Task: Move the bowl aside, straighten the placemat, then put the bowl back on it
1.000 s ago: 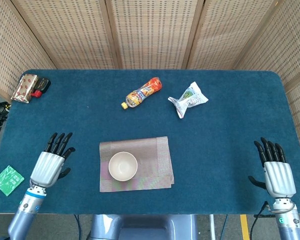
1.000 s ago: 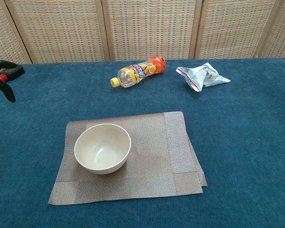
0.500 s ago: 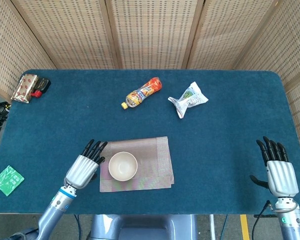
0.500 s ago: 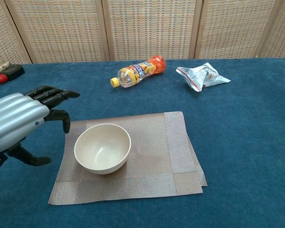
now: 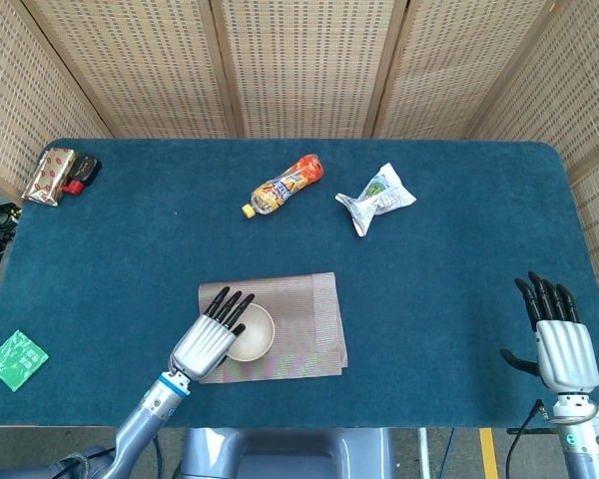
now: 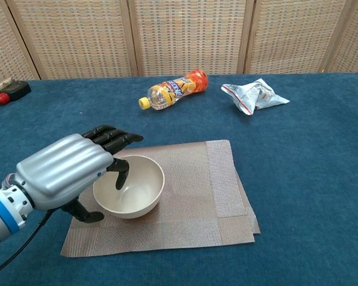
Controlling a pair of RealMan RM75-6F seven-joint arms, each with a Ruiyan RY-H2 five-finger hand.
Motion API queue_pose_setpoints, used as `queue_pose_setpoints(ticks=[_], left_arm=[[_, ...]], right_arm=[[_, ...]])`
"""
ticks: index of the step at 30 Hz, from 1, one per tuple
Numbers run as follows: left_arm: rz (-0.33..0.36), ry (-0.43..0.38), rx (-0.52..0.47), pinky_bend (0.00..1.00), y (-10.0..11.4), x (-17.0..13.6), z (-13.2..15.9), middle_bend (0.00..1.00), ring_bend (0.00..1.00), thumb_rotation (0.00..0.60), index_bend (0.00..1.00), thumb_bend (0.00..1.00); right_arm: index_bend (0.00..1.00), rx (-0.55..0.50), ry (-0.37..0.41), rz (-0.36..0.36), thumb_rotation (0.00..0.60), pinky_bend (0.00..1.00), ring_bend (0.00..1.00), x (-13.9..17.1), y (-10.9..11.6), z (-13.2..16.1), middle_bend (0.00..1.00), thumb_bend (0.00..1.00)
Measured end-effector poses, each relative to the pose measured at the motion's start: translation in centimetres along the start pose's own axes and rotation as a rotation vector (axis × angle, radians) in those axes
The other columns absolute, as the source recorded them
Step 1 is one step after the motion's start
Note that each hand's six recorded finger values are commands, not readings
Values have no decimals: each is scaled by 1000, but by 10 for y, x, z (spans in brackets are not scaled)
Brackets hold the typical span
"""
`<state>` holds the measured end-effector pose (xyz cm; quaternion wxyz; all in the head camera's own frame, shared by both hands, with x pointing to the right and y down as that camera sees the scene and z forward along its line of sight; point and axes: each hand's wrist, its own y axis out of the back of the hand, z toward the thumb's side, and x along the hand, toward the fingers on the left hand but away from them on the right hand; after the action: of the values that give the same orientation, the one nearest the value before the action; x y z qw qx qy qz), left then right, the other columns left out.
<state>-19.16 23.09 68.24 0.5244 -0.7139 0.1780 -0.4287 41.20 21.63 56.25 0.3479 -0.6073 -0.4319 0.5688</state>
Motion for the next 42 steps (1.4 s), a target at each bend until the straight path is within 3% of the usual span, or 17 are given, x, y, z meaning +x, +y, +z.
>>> queue_pose_setpoints(ticks=[4,11,19,25,32,42], left_arm=[[-9,0,6,0,-4,4,2,0,0,600,544,178],[-14,4,-3,0,-9,6,4,0,0,600,673,370],[10,29,4,0,-7,1,-7,0,0,600,725,392],[38,79,15,0,1,-8,-38,0,0,600,722,392],[57,180,24,0,10,-28,-96,0,0,600,718,392],[36,329,55,0,3,-71,-174,0,0,600,711,391]], right_arm=[[0,-1,2,1,600,0,0,0,0,0,0,156],[0,-8,-3,-6,600,0,0,0,3,-1,0,156],[0,-7,1,-7,600,0,0,1,3,-1,0,155],[0,-5,0,-7,600,0,0,1,3,-1,0,156],[0,4,3,0,600,0,0,1,0,0,0,155],[0,14,7,8,600,0,0,2,-3,3,0,155]])
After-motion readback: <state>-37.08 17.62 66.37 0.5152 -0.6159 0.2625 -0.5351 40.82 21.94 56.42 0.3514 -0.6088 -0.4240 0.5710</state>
